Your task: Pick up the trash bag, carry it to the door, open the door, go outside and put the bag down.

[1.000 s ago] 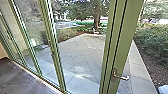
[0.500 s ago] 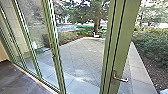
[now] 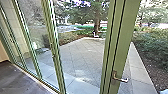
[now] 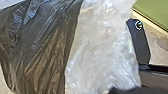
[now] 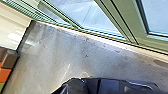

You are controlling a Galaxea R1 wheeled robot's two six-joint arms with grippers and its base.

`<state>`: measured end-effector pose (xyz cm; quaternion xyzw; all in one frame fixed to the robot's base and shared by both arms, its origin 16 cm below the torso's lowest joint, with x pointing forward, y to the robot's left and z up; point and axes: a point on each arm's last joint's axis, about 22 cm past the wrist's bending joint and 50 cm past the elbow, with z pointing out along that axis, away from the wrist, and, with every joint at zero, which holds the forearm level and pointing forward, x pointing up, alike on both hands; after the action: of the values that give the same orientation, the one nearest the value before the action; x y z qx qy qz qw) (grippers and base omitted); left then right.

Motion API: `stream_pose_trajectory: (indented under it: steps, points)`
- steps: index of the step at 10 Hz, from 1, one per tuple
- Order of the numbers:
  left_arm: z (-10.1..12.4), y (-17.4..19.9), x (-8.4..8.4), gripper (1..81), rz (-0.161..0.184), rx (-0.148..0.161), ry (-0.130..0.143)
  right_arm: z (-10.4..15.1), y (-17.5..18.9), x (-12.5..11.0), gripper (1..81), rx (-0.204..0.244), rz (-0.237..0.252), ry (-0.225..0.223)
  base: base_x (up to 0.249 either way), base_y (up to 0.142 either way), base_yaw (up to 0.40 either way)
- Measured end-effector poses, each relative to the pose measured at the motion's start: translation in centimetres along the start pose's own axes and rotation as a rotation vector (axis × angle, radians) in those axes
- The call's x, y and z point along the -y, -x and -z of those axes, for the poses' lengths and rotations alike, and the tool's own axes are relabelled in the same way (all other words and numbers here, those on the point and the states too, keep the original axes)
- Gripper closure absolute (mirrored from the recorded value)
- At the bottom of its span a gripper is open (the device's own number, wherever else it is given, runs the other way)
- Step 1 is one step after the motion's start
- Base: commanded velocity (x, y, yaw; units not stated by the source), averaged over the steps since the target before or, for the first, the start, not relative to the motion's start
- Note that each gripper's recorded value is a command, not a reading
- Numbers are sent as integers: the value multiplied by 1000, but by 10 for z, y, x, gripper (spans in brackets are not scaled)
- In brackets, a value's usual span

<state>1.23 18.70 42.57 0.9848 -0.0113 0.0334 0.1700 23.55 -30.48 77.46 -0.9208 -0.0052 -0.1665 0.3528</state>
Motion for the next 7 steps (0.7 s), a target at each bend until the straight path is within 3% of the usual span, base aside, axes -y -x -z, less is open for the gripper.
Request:
stream_pose_trajectory:
  steps: [4, 7]
  points:
    - [-2, -1, -6, 811, 0, -2, 7, 28, -72, 34, 10, -14, 34, -9, 0, 0, 0]
    - [-2, 0, -6, 811, 1, -1, 7, 51, -114, 54, 10, -27, 2, -2, 0, 0, 0]
